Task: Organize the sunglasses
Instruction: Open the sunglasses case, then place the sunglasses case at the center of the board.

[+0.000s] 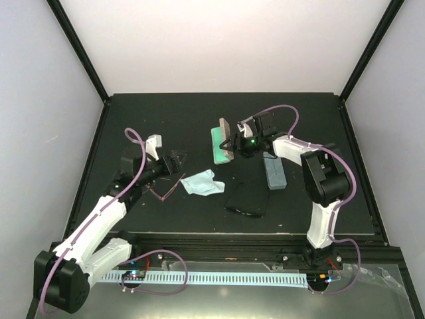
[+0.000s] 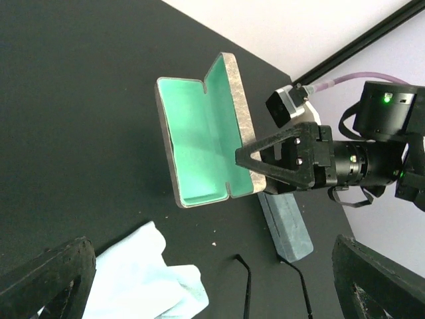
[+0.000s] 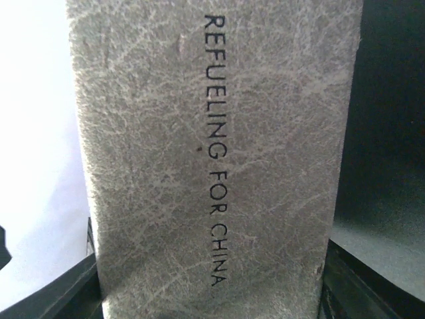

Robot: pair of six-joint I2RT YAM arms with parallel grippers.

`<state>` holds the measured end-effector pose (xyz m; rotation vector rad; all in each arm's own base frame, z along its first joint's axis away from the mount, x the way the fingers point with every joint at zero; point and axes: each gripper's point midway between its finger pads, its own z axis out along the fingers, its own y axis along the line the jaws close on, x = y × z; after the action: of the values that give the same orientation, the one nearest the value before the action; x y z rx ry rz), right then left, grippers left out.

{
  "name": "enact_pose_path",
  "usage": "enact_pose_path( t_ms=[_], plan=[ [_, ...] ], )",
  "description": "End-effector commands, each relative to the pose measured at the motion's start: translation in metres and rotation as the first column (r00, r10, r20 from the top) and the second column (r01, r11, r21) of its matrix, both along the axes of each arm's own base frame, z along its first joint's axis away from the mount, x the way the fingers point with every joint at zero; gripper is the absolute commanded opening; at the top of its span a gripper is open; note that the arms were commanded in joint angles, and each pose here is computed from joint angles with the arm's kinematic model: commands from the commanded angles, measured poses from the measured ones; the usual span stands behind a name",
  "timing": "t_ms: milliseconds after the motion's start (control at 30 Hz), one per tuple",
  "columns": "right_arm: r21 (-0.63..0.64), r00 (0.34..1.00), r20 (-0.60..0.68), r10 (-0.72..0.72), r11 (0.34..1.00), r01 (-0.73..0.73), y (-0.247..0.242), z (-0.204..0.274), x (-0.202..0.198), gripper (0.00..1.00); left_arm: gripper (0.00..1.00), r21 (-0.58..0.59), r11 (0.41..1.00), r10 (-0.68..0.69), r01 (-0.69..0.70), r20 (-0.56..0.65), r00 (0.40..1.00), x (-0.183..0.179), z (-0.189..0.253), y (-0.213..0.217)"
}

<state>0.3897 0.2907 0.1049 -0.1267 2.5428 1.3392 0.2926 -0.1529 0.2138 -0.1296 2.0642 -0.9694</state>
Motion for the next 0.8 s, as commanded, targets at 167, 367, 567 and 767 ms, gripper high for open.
enact_pose_path(
  t_ms=[167, 367, 567, 767],
  plan=[
    [0.050, 0.997, 0.065, 0.032, 0.998, -0.036, 0.002, 0.000, 0.023, 0.80, 0.97, 0.016, 0.999, -0.042, 0.043, -0.048, 0.998, 0.003, -0.015, -0.007],
    [-0.035, 0.998, 0.060, 0.024, 0.999, -0.022, -0.004, -0.017, 0.031, 0.82, 0.97, 0.021, 0.999, -0.047, 0.049, -0.064, 0.997, 0.003, -0.021, -0.007],
    [-0.110, 0.994, 0.105, -0.010, 0.994, 0.022, -0.015, -0.013, 0.034, 0.83, 0.97, 0.025, 0.998, -0.048, 0.050, -0.072, 0.996, 0.004, -0.025, -0.007],
    [-0.160, 0.983, 0.182, 0.018, 0.987, 0.011, -0.017, 0.006, 0.024, 0.83, 0.97, 0.035, 0.998, -0.052, 0.055, -0.074, 0.996, 0.004, -0.028, -0.008]
  ],
)
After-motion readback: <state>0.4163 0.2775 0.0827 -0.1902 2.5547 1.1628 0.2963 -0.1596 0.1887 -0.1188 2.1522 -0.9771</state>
